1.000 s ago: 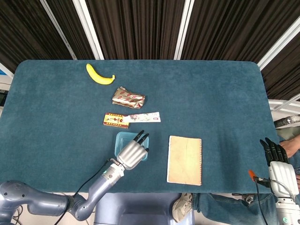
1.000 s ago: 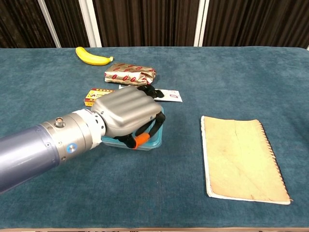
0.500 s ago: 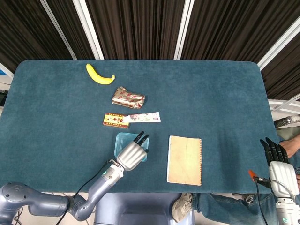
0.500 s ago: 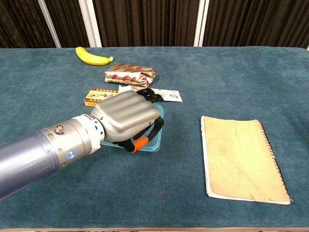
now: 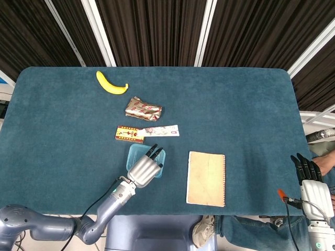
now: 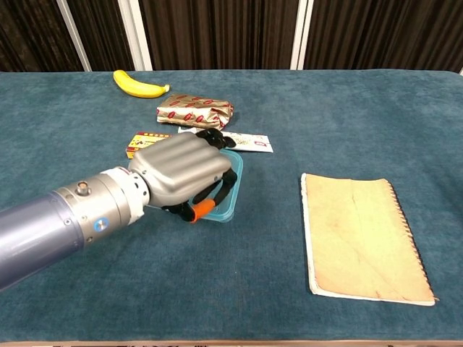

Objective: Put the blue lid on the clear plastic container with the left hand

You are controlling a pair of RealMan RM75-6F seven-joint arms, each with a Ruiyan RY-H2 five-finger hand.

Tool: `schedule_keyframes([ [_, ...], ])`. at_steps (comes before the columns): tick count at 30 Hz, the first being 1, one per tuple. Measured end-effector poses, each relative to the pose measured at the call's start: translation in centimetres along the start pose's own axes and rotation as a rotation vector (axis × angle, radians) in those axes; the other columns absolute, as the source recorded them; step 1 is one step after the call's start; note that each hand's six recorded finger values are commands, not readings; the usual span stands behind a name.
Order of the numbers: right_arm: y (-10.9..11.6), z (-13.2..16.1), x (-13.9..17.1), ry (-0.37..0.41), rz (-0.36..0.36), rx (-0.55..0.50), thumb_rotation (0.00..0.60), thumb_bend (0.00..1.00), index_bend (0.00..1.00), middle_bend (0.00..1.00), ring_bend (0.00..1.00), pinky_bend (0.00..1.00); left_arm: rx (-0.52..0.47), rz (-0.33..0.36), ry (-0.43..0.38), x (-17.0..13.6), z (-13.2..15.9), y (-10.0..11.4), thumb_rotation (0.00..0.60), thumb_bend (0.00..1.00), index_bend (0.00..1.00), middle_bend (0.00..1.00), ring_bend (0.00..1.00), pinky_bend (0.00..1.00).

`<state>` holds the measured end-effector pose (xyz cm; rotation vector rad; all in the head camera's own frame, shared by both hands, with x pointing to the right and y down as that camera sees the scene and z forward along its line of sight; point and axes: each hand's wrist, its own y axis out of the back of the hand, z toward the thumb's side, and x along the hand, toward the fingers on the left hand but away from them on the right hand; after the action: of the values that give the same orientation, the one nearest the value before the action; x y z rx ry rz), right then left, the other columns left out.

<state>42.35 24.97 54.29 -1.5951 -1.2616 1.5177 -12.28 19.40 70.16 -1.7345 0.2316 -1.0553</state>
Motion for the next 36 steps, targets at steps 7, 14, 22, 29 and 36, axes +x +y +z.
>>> schedule_keyframes([
  [7,0.0,0.0,0.0,0.003,-0.002,0.002,0.600,0.27,0.02,0.00,0.00,0.00,-0.113,0.148,0.053,-0.8,-2.0,5.8,0.600,0.38,0.29,0.25,0.00,0.00],
  [14,0.0,0.0,0.0,0.003,-0.006,0.009,0.600,0.27,0.02,0.00,0.00,0.00,-0.128,0.280,0.185,-4.5,-7.7,10.5,0.600,0.26,0.22,0.17,0.00,0.00],
  [22,0.0,0.2,0.0,0.013,-0.008,0.023,0.600,0.27,0.02,0.00,0.00,0.00,-0.124,0.328,0.475,-13.7,-15.6,8.5,0.600,0.22,0.17,0.14,0.00,0.00],
  [29,-0.2,0.4,0.0,0.030,-0.011,0.040,0.600,0.27,0.02,0.00,0.00,0.00,-0.354,0.262,0.592,-20.2,-18.1,3.7,0.600,0.22,0.16,0.11,0.00,0.00],
  [36,-0.4,1.0,-0.2,0.068,-0.007,0.062,0.600,0.27,0.02,0.00,0.00,0.00,-0.554,0.211,0.634,-25.4,-19.5,0.0,0.600,0.22,0.15,0.10,0.00,0.00],
])
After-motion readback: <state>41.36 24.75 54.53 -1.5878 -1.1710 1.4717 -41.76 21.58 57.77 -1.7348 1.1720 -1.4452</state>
